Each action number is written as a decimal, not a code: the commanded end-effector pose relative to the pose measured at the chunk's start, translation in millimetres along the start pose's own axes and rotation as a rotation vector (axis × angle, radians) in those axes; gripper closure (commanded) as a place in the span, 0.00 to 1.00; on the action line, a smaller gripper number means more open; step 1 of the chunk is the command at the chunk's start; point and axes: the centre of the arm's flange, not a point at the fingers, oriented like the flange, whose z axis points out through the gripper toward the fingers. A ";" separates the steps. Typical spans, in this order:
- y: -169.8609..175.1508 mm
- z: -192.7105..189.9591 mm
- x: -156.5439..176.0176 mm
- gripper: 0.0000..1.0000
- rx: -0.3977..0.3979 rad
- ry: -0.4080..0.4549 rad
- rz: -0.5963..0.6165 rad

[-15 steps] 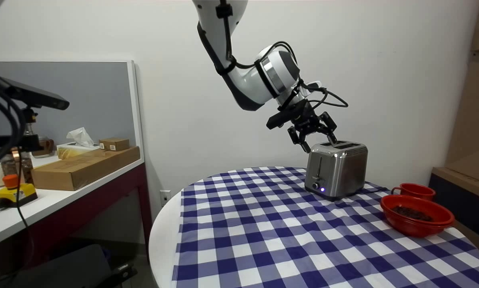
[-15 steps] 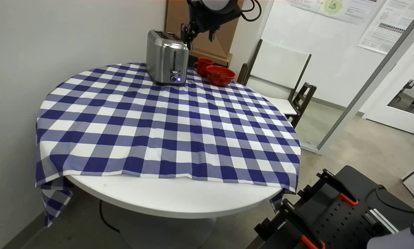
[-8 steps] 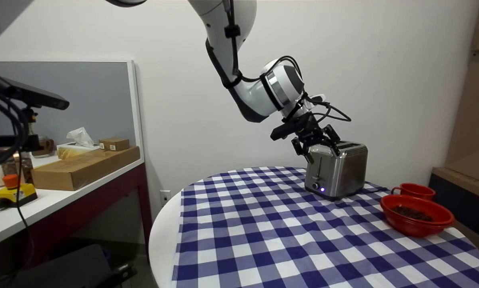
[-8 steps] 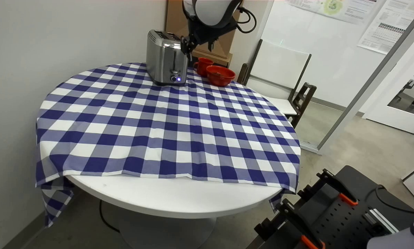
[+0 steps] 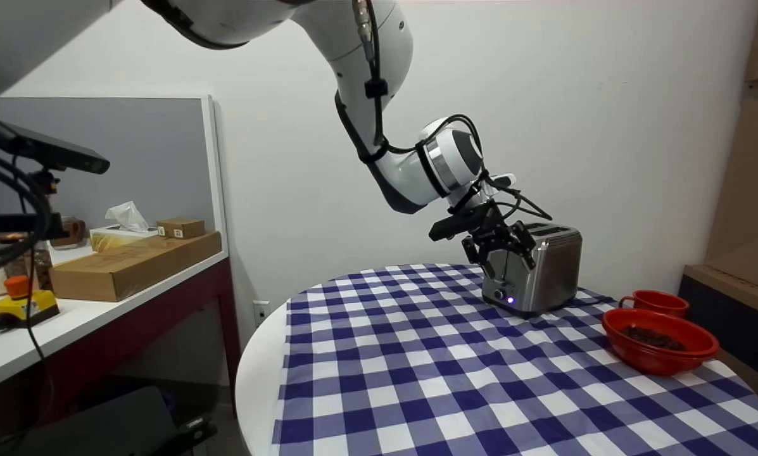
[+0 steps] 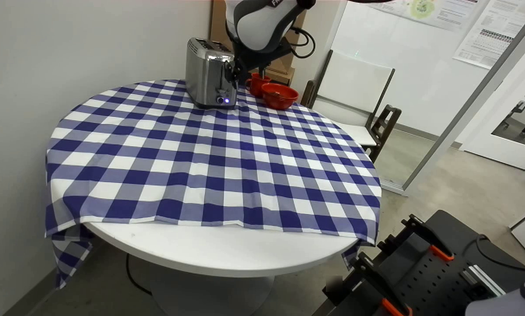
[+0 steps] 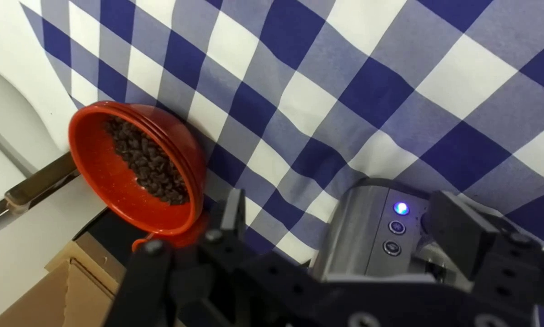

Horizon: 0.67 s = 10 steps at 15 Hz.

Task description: Press the button on the toaster

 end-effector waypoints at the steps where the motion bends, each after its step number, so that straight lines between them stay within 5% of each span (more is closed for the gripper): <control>1: -0.5 1.4 -0.8 0.00 -0.001 -0.002 0.000; 10: -0.1 3.7 -13.6 0.00 -0.061 -0.020 0.032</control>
